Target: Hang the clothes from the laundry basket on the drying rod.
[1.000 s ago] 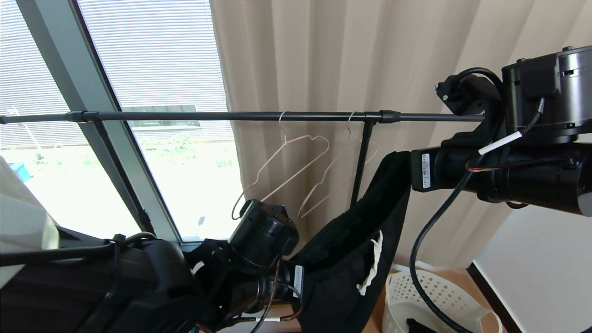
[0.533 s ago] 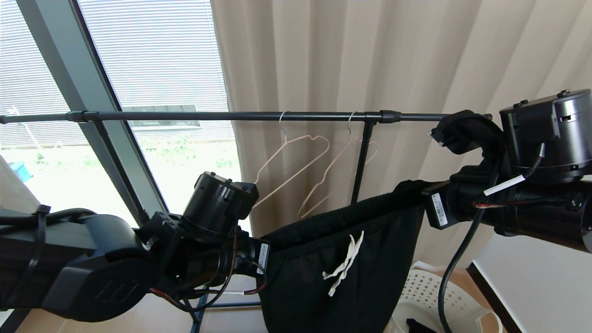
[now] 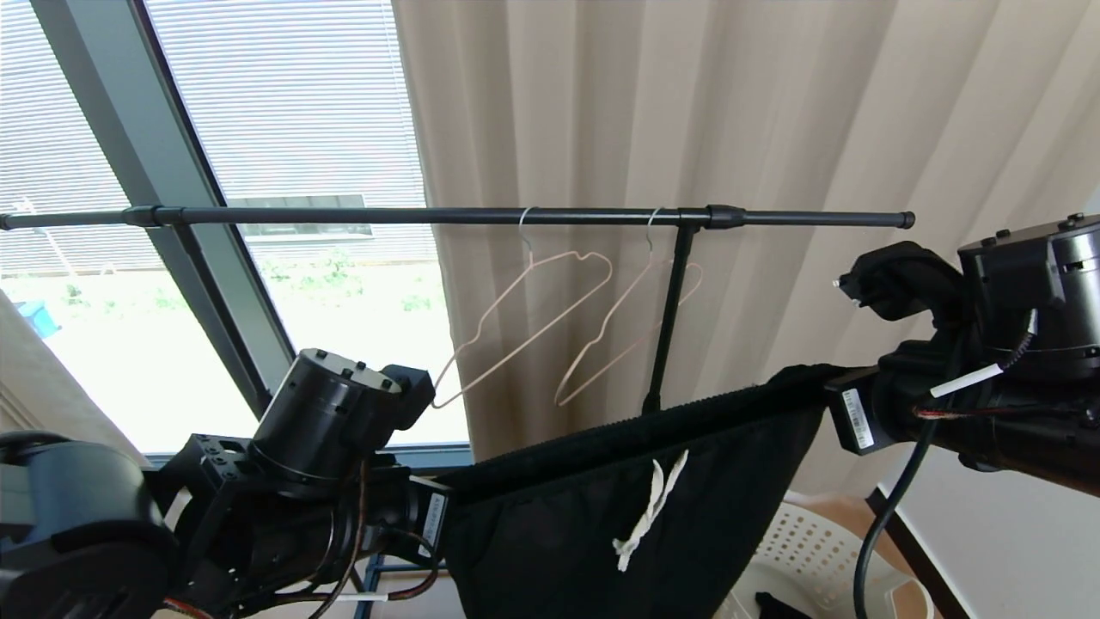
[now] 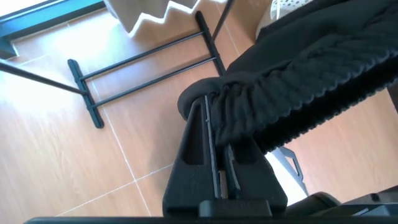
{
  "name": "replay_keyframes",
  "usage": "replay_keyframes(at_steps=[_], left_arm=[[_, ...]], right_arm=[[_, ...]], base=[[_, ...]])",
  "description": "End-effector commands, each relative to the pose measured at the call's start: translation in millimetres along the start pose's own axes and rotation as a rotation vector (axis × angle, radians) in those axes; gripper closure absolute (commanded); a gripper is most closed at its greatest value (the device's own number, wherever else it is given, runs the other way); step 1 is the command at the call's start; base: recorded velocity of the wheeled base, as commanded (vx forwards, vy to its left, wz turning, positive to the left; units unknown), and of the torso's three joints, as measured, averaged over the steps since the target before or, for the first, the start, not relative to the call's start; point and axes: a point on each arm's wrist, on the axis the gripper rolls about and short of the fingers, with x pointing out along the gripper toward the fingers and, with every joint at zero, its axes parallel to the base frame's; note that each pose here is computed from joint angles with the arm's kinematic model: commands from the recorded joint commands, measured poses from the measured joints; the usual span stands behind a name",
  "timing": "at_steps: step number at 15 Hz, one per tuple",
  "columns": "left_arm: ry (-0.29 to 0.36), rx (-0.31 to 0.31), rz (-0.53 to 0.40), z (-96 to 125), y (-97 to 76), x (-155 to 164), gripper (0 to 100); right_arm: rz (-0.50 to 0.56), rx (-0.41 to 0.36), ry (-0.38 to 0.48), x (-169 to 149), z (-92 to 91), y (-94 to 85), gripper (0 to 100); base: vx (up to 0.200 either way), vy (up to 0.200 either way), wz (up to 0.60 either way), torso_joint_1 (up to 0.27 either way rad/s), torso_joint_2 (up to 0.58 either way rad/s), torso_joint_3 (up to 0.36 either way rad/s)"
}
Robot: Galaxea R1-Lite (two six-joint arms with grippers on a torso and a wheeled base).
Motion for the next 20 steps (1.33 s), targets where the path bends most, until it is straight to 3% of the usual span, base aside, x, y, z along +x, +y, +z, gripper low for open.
replay_keyframes(at_steps=[1,7,10,11,13,17,20], left_arm=[[-0.022,-0.018,0.011,-4,8.1,-12,100],[-0.069,-0.010,0.000,4,9.8,-22,100],[-0.108,-0.006,-0.089,19,3.7,-26,100],[-0.135,0.009,-0.159,32,-2.0,-27,100],[-0.153,0.023,-0.226,52,-12.3,-19,100],[-0.207,0.025,-0.228,101,-24.8,22,100],[-0.255,0.030,-0.227,133,-33.0,54,100]], right_arm=[[-0.034,0.022,0.011,-2,-6.8,-12.1,100],[-0.019,0.043,0.016,-17,-23.4,-27.2,100],[0.145,0.015,0.031,-29,-41.3,-20.1,100],[0.213,-0.028,0.052,-31,-51.8,-7.9,100],[0.247,-0.047,0.078,-32,-60.8,-0.1,100],[0.292,-0.087,0.092,-44,-80.6,1.5,100],[0.378,-0.160,0.094,-58,-100.9,9.0,100]], base=[[0.000,0.000,0.00,0.000,0.00,0.000],[0.000,0.000,0.00,0.000,0.00,0.000],[0.000,0.000,0.00,0.000,0.00,0.000],[0.000,0.000,0.00,0.000,0.00,0.000],[0.000,0.000,0.00,0.000,0.00,0.000],[0.000,0.000,0.00,0.000,0.00,0.000],[0.000,0.000,0.00,0.000,0.00,0.000]])
